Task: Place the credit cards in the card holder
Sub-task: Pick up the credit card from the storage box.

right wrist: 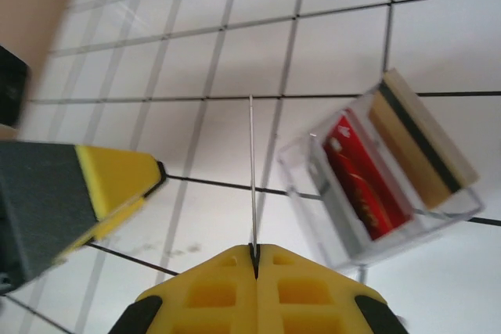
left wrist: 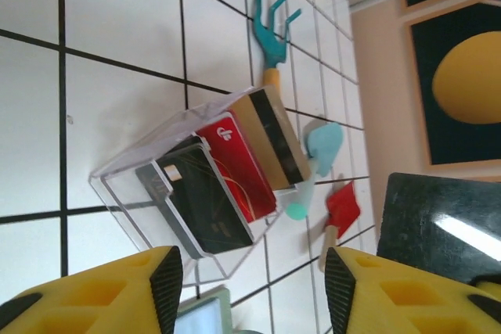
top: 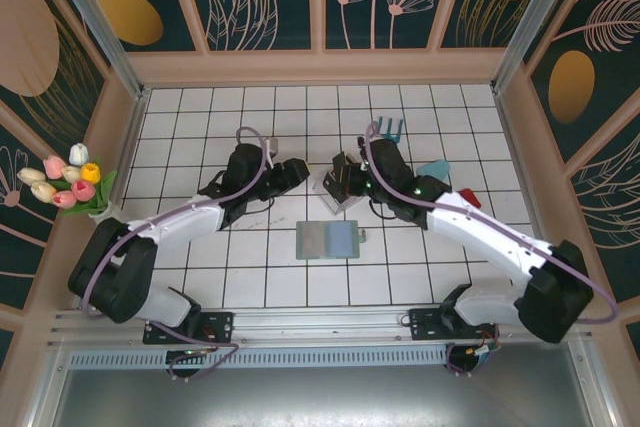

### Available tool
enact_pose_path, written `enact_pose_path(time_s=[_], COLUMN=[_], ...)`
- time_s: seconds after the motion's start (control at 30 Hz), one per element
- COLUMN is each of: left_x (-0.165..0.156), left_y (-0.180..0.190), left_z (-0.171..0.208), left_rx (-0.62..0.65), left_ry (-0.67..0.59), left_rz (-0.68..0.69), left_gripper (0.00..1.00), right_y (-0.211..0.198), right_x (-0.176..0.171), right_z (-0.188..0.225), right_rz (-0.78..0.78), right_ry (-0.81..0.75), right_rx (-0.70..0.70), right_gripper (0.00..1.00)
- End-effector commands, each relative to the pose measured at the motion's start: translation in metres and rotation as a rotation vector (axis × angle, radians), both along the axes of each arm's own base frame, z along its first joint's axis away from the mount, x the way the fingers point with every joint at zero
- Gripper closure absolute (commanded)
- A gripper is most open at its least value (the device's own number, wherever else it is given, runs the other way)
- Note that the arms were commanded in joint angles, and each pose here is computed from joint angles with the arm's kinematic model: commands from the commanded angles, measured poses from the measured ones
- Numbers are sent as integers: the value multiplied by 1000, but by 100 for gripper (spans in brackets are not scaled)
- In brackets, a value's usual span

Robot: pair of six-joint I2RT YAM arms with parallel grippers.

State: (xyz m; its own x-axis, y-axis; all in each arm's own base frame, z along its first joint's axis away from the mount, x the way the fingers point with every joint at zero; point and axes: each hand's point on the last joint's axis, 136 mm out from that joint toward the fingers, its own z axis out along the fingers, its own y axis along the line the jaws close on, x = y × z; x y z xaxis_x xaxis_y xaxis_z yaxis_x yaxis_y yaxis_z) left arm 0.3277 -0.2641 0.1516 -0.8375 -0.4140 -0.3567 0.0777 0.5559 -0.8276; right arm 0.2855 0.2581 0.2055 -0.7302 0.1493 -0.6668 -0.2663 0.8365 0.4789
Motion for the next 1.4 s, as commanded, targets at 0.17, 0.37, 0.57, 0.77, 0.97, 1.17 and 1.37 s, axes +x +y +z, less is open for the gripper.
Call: enact_pose_path(time_s=[0.17,0.37,0.57,0.77,0.97,1.17,1.37], left_x=[-29,-38,-42,-45,-45,-49,-53], left_y=[-20,-31,-40,-45,-45,-47,-49], left_z=[64,88,89,96,93,90,76], left_rx=[-342,-405,-454,-474,-460,-450,-385], left_ry=[-97,-144,-125,-138,-115,-72,-36], left_rz=[-148,-244,-295,-327,-328,-351,-376], left_gripper=[37,34,39,71,100,100,100], right_y=[15,17,20,19,14,13,5], right_x=[-16,-23,-26,-23,-20,-24,-24], right_z=[38,51,55,46,29,23,20], right_rz=[61,102,129,134,136,201,257], right_ry=[48,67,92,130,194,224,223], right_rx=[431,567,628,636,592,540,535], right_gripper=[100,100,100,100,90,83,96])
